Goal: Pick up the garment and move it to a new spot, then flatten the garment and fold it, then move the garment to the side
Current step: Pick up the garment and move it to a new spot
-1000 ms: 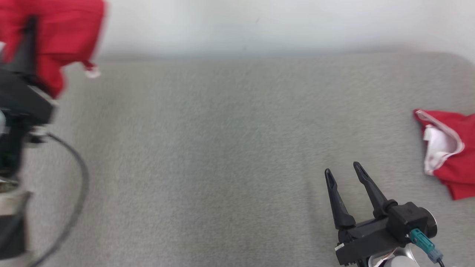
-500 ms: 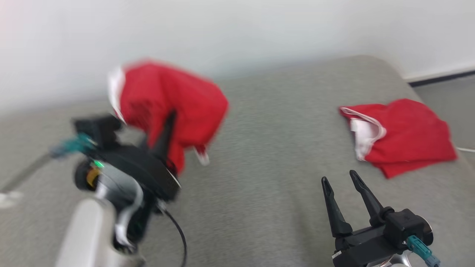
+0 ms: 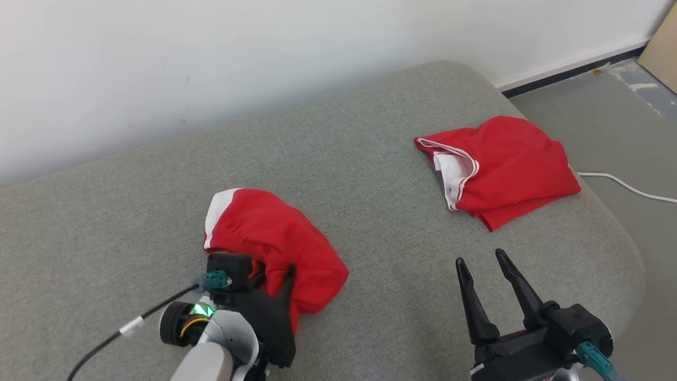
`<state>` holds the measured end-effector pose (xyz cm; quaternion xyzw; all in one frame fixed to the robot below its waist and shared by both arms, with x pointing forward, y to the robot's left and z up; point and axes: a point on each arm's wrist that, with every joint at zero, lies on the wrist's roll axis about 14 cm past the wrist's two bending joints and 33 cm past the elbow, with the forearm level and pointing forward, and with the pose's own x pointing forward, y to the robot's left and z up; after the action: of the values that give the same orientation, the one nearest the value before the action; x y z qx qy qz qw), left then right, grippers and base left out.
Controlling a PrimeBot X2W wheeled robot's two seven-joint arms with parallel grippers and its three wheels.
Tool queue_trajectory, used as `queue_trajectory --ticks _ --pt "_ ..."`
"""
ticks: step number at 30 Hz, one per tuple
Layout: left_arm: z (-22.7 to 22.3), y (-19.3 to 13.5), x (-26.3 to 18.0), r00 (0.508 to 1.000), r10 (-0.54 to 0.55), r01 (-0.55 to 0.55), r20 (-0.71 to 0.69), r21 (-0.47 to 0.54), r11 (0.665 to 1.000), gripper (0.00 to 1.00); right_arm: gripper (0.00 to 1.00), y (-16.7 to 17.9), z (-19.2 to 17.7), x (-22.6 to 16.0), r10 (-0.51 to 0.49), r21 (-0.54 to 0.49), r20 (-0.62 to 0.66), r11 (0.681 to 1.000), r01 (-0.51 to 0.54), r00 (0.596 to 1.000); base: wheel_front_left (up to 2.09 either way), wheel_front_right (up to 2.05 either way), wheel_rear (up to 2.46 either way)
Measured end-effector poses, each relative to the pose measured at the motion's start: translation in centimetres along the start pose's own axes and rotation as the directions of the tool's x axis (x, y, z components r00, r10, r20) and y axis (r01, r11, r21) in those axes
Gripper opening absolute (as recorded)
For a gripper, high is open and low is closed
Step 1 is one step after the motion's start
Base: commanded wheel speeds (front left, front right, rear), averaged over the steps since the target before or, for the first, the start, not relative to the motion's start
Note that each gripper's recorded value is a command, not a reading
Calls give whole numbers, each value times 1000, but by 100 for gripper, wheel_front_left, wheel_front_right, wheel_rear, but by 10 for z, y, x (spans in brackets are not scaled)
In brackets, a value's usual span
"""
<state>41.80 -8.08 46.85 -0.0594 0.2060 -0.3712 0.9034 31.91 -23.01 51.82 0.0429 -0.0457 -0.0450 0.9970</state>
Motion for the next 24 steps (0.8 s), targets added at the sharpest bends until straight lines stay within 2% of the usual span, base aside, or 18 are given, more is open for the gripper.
queue_trajectory --ticks 3,5,11,15,24 --pt "-5 0 0 1000 10 -10 16 13 1000 100 100 -3 -4 -1 -10 3 -12 1000 10 1000 0 0 0" --pt "-1 2 -3 998 21 -25 63 68 997 100 100 -2 -5 0 -9 5 -12 1000 9 1000 0 0 0" --pt "14 20 -33 963 109 -118 247 22 993 100 100 2 -6 1 4 19 -10 1000 -3 1000 0 0 0" --pt "20 42 -73 903 207 -220 377 -10 976 100 100 11 -5 5 34 29 -4 999 -34 999 0 0 0" --pt "13 82 -147 779 416 -410 470 -120 904 100 100 22 -2 11 74 34 11 997 -74 997 0 0 0"
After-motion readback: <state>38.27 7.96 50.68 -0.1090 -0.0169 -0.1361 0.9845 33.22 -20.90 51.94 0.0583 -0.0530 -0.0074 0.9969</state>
